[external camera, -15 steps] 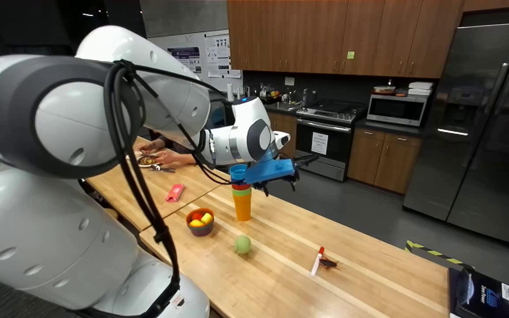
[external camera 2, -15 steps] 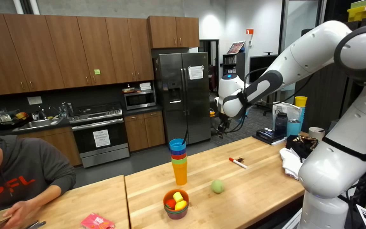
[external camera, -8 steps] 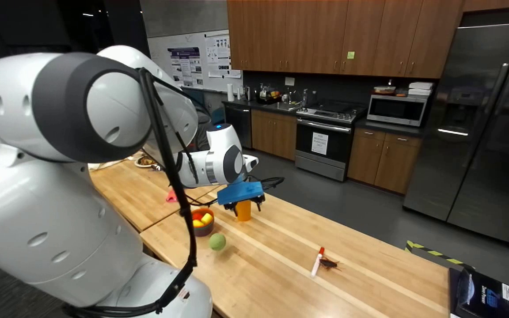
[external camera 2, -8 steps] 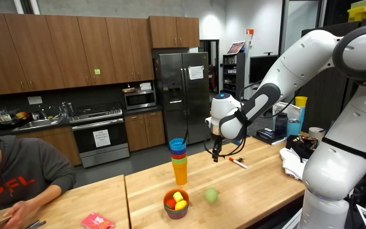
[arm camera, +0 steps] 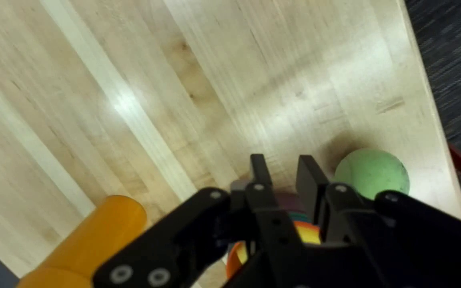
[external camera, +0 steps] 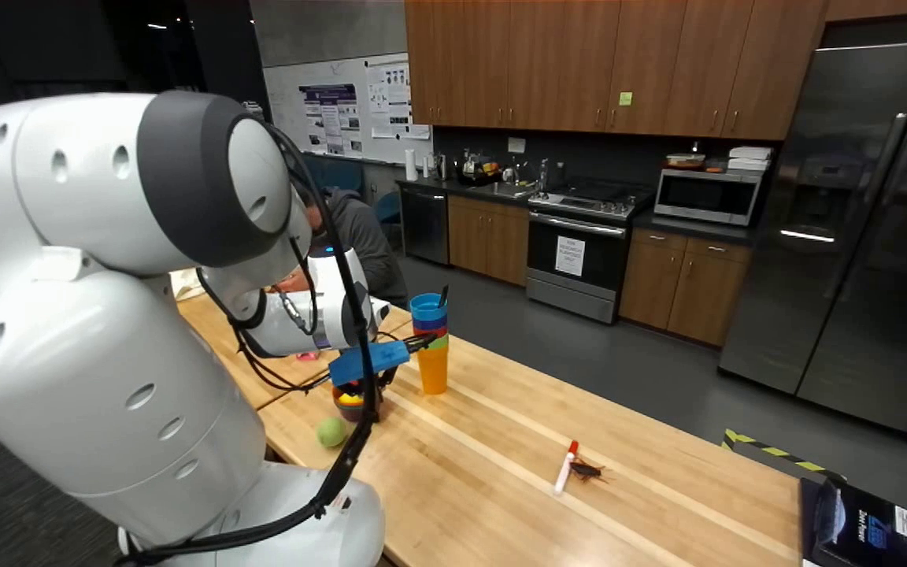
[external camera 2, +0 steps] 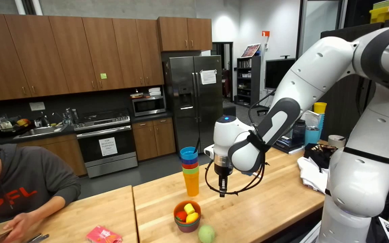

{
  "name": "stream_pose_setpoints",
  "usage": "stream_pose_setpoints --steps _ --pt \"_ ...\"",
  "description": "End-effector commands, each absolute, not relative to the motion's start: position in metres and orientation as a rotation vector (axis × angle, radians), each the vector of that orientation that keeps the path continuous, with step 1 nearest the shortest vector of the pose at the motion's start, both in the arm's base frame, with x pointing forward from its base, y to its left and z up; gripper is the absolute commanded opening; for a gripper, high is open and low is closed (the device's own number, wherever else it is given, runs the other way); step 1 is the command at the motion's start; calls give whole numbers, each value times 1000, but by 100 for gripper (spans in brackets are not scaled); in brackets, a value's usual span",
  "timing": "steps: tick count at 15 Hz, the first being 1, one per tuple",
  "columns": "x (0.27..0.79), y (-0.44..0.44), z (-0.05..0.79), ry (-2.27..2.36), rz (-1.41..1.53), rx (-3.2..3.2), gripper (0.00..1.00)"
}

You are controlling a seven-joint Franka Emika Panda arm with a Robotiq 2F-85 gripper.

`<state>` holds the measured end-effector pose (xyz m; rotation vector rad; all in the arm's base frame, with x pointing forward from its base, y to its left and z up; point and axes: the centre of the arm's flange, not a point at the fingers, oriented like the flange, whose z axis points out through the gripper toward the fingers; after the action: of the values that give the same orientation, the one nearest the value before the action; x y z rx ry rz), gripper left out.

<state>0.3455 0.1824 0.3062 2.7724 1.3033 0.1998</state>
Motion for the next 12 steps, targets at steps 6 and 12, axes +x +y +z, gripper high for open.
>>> stream_pose_setpoints --steps 6,12 --pt "284 341 337 1810 229 2647 0" --pt "198 506 350 2288 362 2318 26"
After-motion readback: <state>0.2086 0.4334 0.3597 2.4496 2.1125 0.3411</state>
